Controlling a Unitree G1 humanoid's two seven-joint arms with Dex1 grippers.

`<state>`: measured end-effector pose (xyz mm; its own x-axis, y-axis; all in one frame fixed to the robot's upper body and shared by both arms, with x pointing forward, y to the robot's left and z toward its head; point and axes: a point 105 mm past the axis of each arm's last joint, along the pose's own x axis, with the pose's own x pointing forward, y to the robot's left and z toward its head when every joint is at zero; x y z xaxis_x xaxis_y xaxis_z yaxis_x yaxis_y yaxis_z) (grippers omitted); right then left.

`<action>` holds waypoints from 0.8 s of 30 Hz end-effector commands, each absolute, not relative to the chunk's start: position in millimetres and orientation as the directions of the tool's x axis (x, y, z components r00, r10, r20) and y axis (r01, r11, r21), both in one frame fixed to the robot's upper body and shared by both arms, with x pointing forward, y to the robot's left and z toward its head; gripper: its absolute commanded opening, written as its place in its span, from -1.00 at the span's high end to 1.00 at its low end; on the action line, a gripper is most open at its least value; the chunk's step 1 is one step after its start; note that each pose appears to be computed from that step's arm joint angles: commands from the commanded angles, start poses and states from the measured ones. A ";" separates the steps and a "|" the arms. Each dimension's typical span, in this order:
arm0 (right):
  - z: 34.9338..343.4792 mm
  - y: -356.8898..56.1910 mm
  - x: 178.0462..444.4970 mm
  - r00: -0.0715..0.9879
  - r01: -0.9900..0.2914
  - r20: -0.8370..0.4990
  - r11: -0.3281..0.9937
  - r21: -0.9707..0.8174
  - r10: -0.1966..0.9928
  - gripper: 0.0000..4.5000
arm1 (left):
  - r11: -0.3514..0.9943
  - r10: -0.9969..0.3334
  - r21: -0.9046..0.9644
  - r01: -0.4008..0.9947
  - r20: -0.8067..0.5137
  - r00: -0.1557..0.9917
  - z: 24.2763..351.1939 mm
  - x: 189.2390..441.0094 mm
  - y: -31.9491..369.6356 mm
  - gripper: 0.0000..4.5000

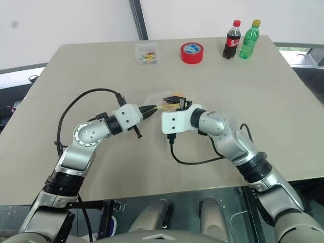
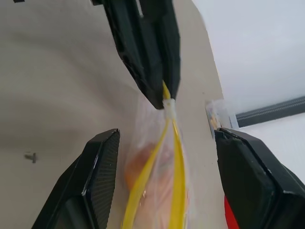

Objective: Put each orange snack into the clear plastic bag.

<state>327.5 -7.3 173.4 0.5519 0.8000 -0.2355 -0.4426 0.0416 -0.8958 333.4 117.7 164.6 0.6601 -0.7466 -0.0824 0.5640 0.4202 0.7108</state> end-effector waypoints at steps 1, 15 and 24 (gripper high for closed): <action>186.5 -1.6 329.2 0.545 -0.380 -0.190 0.039 -0.924 0.816 -0.20 | 0.421 -0.752 0.741 0.523 -0.038 0.658 181.1 329.7 115.3 1.00; 192.2 7.0 331.5 0.526 -0.309 -0.164 0.009 -0.951 0.834 0.49 | 0.444 -0.738 0.725 0.526 -0.038 0.674 178.9 330.0 116.9 1.00; 193.4 12.5 329.9 0.518 -0.288 -0.149 0.008 -0.957 0.842 0.49 | 0.444 -0.739 0.722 0.531 -0.040 0.672 180.1 330.4 118.0 1.00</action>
<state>331.5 8.7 177.7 0.5231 0.8285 -0.1999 -0.3416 -0.0110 -0.9398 333.3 117.7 165.0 0.6736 -0.7337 -0.0895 0.5671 0.4354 0.6992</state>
